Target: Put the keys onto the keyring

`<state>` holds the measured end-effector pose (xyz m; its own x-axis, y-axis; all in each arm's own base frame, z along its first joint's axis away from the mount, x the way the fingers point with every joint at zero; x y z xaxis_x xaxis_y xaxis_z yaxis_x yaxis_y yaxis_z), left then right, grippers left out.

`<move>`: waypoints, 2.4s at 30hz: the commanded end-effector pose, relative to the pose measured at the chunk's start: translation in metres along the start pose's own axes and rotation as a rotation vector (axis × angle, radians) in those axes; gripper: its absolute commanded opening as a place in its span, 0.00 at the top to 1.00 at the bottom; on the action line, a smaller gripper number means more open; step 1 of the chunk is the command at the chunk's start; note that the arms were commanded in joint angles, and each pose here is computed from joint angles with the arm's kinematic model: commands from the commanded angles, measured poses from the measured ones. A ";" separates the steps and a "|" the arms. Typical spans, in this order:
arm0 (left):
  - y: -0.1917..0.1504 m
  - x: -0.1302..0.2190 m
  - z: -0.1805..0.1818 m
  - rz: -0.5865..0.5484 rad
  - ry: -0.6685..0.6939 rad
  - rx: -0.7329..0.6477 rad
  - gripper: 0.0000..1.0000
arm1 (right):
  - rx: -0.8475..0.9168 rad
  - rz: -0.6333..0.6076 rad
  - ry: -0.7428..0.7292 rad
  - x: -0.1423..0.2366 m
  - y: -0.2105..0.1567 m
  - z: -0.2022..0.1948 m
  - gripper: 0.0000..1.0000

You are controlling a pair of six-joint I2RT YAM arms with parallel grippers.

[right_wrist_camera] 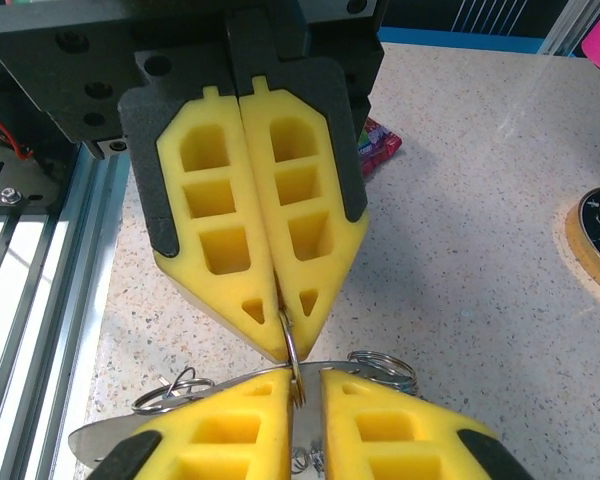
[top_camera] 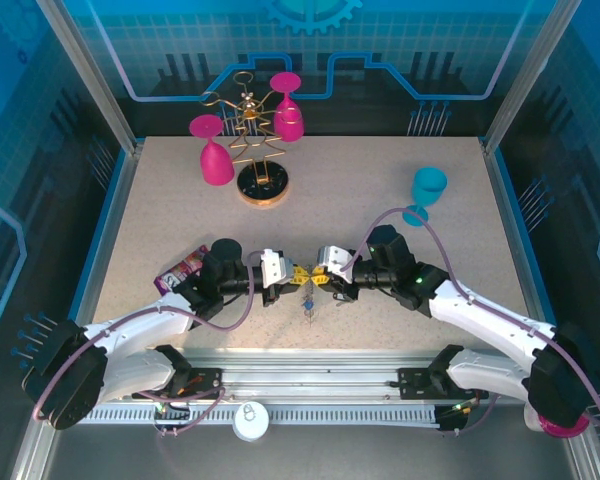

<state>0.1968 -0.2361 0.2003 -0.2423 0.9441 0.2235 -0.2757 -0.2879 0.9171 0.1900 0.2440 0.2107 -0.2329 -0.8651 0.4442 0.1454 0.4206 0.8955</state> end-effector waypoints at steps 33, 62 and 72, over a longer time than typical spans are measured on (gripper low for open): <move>0.016 0.000 0.006 -0.022 0.024 -0.077 1.00 | -0.226 0.048 -0.253 0.026 -0.005 -0.023 0.52; 0.005 0.001 0.008 0.038 0.099 -0.069 1.00 | -1.314 0.607 -0.680 0.005 -0.135 -0.032 0.59; 0.005 0.001 0.007 0.037 0.089 -0.079 1.00 | -1.136 0.759 -0.698 -0.020 -0.130 -0.045 0.58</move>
<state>0.2054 -0.2355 0.2000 -0.3389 0.9064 0.2522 -0.2909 -0.3559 0.8881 0.2211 0.1945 0.0865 -0.1341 -0.1747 0.9754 0.9897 -0.0739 0.1229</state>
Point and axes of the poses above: each hand's point on the last joint's axis, 136 mm out from that joint toward the fingers, its own x axis back along the fingers, its own z axis along the line the jaws close on, y = z × x, the point moved 5 cm from there along x, back along the fingers, and after that the axes turned 12 degrees about -x, right-handed, at the moved point
